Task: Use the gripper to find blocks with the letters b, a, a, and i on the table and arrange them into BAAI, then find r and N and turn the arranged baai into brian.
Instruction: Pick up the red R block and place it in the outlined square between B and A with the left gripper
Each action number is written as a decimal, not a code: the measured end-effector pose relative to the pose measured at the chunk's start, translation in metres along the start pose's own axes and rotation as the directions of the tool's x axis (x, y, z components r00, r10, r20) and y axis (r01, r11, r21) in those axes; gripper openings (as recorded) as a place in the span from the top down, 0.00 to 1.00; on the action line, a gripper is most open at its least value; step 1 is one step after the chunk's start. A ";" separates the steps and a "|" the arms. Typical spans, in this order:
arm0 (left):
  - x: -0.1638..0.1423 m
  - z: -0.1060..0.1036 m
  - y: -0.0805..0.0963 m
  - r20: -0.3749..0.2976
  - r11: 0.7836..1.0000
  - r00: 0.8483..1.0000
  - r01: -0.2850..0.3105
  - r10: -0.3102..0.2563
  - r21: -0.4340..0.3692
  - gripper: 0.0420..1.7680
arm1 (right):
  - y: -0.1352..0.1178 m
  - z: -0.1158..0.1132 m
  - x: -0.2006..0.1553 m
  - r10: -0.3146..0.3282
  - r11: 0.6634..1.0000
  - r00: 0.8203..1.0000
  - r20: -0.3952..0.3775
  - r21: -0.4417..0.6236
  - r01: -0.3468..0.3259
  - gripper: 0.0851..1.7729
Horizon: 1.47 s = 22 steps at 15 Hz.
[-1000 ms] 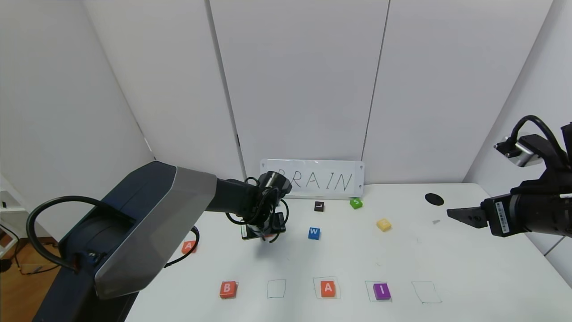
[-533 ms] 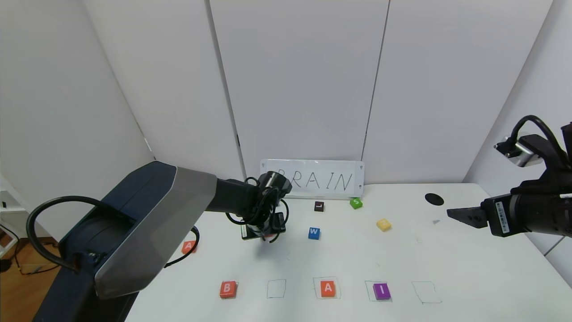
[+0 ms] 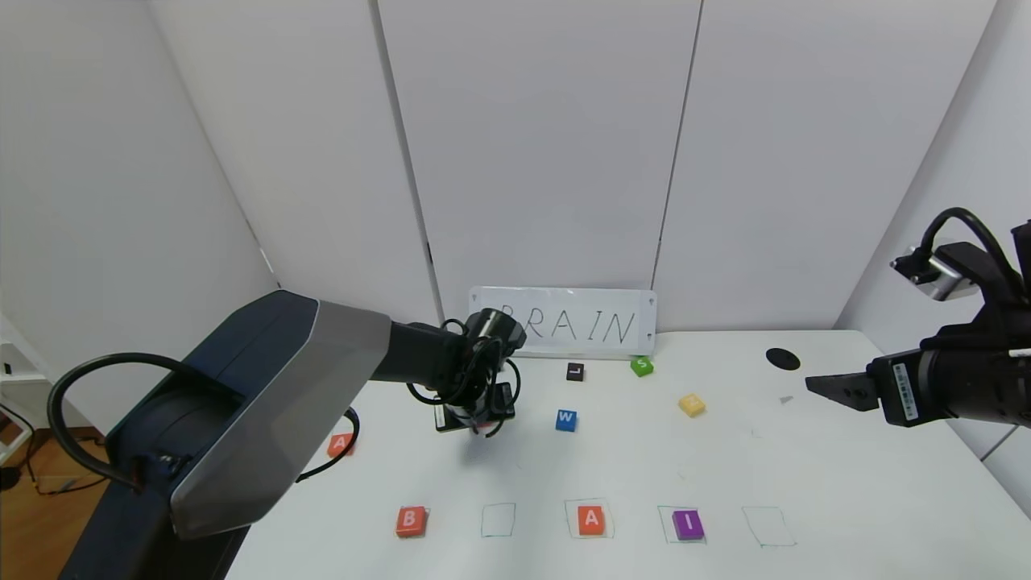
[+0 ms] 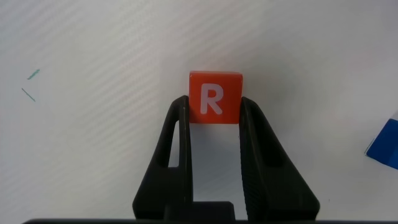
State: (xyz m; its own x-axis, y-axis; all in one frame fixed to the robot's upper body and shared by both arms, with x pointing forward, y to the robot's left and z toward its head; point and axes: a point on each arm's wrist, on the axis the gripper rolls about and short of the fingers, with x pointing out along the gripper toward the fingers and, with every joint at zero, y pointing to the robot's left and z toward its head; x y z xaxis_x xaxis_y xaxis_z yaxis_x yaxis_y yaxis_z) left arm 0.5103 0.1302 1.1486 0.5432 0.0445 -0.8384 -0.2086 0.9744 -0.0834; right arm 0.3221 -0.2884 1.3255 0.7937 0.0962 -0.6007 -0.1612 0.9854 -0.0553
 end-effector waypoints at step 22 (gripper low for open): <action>-0.096 -0.041 -0.008 -0.049 0.995 0.997 0.056 -0.052 0.087 0.74 | 0.007 -0.003 0.000 -0.004 1.000 1.000 -0.009 -0.020 0.004 0.04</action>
State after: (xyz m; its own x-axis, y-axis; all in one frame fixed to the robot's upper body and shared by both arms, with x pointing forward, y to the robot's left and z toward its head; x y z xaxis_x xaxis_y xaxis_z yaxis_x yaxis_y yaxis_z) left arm 0.4260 0.1086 1.2076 0.5132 -0.0172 -0.8581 -0.1058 0.9909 -0.0832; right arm 0.3189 -0.2823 1.3225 0.7889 0.0905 -0.6078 -0.1695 0.9828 -0.0737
